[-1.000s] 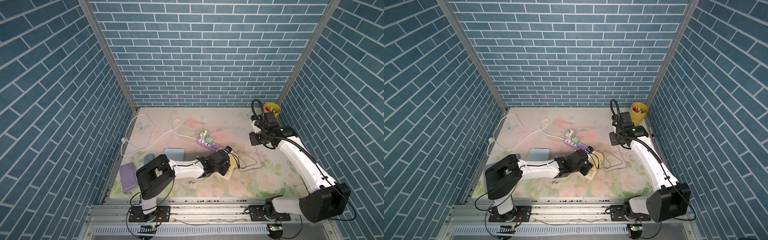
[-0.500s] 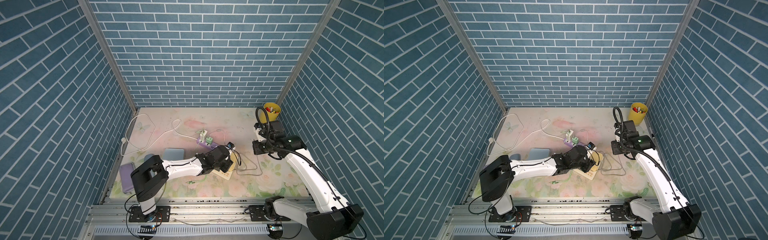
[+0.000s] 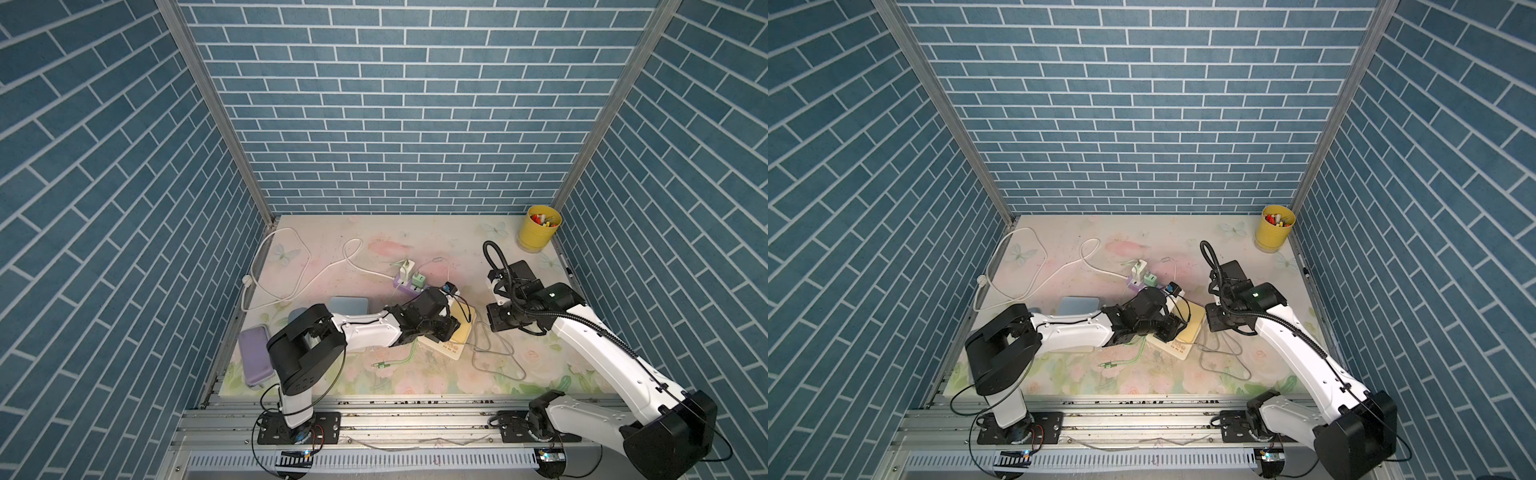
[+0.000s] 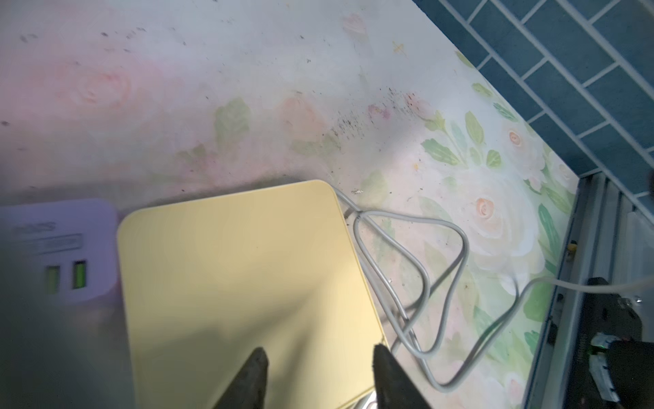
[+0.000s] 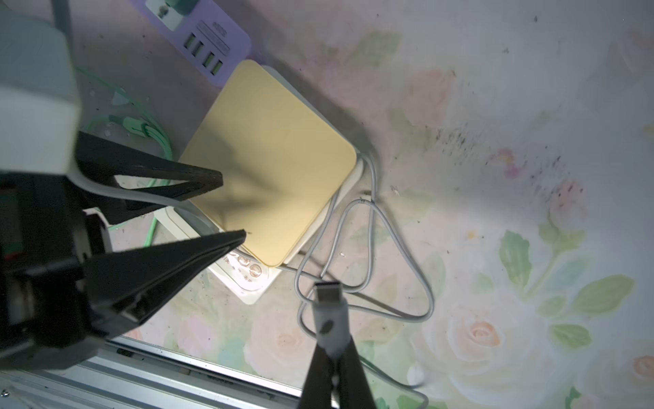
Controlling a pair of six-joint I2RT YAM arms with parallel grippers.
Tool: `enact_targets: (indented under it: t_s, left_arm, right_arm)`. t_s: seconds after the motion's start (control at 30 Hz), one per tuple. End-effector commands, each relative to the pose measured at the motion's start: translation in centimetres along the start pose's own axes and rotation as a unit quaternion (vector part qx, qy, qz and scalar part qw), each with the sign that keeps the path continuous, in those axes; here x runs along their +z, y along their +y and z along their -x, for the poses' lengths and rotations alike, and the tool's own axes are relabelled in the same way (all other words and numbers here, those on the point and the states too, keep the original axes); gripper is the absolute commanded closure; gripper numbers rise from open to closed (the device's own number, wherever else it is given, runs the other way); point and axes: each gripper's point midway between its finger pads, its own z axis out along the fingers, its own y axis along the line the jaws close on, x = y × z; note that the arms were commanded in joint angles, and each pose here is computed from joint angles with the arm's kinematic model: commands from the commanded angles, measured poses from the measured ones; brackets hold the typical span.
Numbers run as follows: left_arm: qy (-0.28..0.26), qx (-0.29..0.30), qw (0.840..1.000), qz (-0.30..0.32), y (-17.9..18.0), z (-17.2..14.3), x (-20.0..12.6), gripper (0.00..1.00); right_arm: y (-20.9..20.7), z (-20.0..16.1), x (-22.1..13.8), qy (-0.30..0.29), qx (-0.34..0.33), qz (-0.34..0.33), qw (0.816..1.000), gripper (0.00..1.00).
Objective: Charge the electronic scale
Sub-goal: Move the electronic scale to the center of the board.
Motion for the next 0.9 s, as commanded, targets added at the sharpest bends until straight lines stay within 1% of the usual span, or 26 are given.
enact_targets:
  t_s: [0.0,0.07,0.13,0.27,0.3,0.4,0.47,0.53,0.63,0.73,0.77,0.8,0.87]
  left_arm:
    - [-0.04,-0.009,0.997,-0.072,-3.1,3.5,-0.2,0.67]
    - [-0.046,-0.01,0.995,-0.091,-4.2,4.4,-0.6,0.78]
    - [-0.048,-0.008,0.993,-0.107,-5.2,5.3,-1.3,0.86]
    - [-0.061,-0.002,0.989,-0.131,-6.8,7.0,-2.8,0.97]
    - [-0.065,0.001,0.989,-0.132,-6.9,7.5,-3.1,0.98]
    - [-0.078,0.011,0.989,-0.121,-7.0,9.1,-3.3,0.98]
    - [-0.089,0.01,0.99,-0.106,-6.4,10.7,-2.8,0.98]
    - [-0.107,-0.001,0.991,-0.082,-5.1,12.9,-2.0,0.98]
    - [-0.146,-0.021,0.988,-0.04,-2.3,16.8,-0.7,0.98]
    - [-0.182,-0.024,0.983,0.014,0.8,19.5,0.2,0.97]
    - [-0.191,-0.027,0.981,0.03,1.8,20.1,0.3,0.96]
    - [-0.194,-0.029,0.98,0.043,2.8,20.3,0.7,0.92]
    - [-0.181,-0.038,0.981,0.06,4.4,19.9,1.2,0.78]
  right_arm:
    - [-0.7,-0.6,-1.1,-0.005,0.041,-0.017,0.999,1.0]
    - [-0.8,0.0,-2.1,-0.02,0.035,-0.019,0.999,1.0]
    - [-1.3,1.0,-3.7,-0.036,0.03,-0.033,0.998,1.0]
    - [-2.4,3.3,-7.2,-0.066,0.006,-0.057,0.996,1.0]
    - [-2.6,4.0,-8.1,-0.074,-0.002,-0.063,0.995,1.0]
    - [-3.9,6.4,-10.1,-0.094,-0.024,-0.085,0.992,1.0]
    - [-4.8,8.2,-11.0,-0.101,-0.039,-0.098,0.989,1.0]
    - [-5.9,10.2,-11.8,-0.105,-0.062,-0.129,0.984,1.0]
    - [-7.3,14.0,-13.4,-0.112,-0.111,-0.19,0.969,1.0]
    - [-8.0,17.7,-14.5,-0.124,-0.176,-0.231,0.949,1.0]
    - [-7.9,18.4,-14.5,-0.125,-0.19,-0.233,0.945,1.0]
    - [-7.6,18.5,-14.2,-0.12,-0.196,-0.228,0.946,1.0]
    - [-6.2,17.2,-12.0,-0.096,-0.215,-0.208,0.949,1.0]
